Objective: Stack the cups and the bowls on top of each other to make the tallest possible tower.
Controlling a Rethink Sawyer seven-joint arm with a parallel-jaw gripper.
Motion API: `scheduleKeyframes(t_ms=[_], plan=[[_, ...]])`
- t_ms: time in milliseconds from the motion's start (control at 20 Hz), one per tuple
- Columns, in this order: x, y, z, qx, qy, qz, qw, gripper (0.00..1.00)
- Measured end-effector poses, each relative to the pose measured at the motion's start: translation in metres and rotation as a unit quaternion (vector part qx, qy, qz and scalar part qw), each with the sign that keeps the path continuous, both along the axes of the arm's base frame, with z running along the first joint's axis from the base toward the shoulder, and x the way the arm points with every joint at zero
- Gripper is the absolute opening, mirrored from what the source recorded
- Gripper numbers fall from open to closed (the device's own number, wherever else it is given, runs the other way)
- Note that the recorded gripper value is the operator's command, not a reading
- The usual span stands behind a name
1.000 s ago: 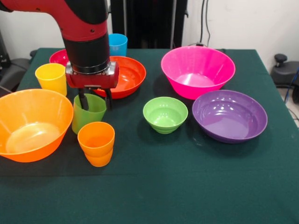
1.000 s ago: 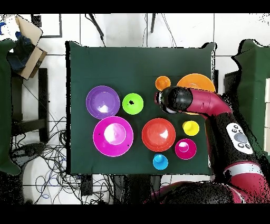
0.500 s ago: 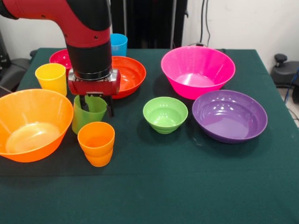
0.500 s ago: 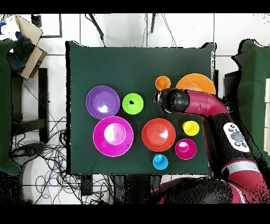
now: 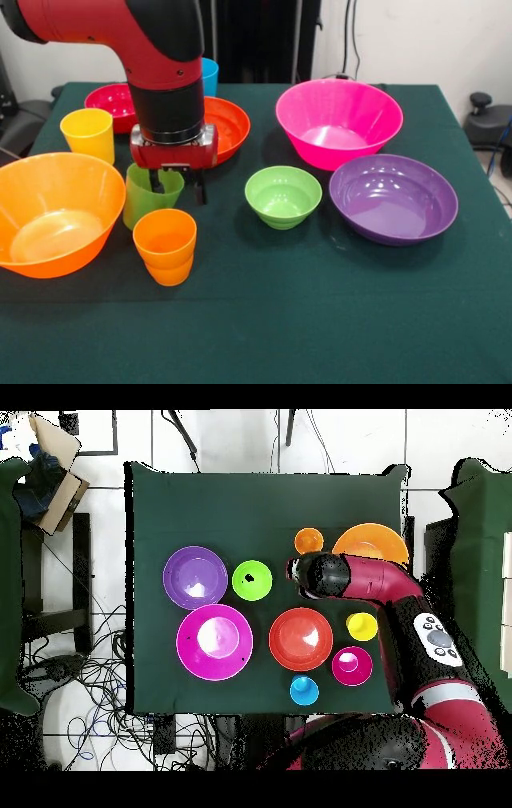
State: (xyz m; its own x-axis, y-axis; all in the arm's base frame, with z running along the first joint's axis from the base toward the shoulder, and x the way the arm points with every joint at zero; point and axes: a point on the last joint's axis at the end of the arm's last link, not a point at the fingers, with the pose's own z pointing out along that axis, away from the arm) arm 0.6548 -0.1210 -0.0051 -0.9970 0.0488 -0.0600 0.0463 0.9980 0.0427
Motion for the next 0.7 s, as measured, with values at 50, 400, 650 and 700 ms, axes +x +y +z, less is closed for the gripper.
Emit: scheduleKeyframes(t_ms=[50,400,650,700], plan=[[0.0,0.003,0.0,-0.001,0.001,0.003,1.0,1.0],[0.001,0.008,0.001,-0.012,0.0,0.014,0.9998,0.0],[0.007,0.001,0.011,-0.039,-0.004,0.019,0.9991,0.0],[0.008,0.002,0.013,-0.041,-0.003,0.02,0.9989,0.0]])
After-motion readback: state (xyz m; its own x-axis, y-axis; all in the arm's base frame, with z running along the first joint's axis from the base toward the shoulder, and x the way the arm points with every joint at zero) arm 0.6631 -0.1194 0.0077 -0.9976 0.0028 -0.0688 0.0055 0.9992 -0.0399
